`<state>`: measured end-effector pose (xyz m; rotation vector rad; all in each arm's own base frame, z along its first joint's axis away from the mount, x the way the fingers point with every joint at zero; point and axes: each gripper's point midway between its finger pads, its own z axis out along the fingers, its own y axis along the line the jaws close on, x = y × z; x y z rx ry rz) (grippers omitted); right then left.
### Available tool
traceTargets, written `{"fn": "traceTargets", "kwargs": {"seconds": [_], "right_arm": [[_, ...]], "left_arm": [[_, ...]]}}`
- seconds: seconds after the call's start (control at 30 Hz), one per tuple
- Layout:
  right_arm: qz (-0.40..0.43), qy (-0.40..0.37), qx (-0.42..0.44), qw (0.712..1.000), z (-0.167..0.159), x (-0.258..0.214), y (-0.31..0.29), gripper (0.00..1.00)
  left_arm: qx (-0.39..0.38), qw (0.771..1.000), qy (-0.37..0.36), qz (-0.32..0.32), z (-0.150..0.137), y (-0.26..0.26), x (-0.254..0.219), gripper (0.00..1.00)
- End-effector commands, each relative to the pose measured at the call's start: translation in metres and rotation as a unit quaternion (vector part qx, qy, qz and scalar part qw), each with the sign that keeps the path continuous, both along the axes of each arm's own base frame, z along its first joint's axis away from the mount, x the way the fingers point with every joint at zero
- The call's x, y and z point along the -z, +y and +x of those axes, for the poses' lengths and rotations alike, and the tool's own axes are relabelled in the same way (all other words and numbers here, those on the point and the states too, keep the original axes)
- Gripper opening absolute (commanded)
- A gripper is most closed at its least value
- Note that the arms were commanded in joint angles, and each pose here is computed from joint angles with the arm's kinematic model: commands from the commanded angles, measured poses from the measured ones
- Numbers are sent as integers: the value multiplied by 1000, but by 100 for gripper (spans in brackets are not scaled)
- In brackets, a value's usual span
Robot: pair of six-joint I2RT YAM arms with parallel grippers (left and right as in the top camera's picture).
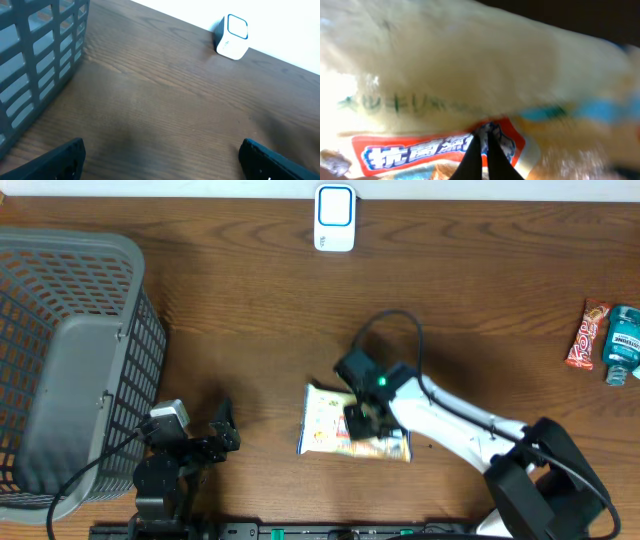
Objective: Scan the item barcode
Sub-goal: 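Lower the right gripper and grasp the yellow snack bag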
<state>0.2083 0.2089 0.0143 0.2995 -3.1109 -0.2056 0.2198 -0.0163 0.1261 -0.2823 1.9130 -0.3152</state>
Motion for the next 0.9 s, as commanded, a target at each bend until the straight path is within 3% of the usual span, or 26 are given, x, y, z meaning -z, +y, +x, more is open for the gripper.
{"fn": "traceTargets", "kwargs": {"seconds": [0.0,0.13,0.3,0.53,0.6,0.73,0.87], "right_arm": [[-4,-122,-10,992,77,-43,8,11],[33,-168,-61,983,109,-95,27,11],[110,-142,-129,975,89,-117,65,9],[93,-130,-160,974,90,-59,98,6],[93,-108,-166,976,87,-37,105,1],[116,-29,-185,975,59,-8,114,1],[110,23,-230,967,28,-11,103,1]], "left_arm": [[1,1000,1,-6,0,-1,2,98],[1,1000,1,-6,0,-1,2,98],[1,1000,1,-6,0,-1,2,98],[1,1000,1,-6,0,-1,2,98],[1,1000,1,-6,0,-1,2,98],[1,1000,1,-6,0,-1,2,98],[1,1000,1,-6,0,-1,2,98]]}}
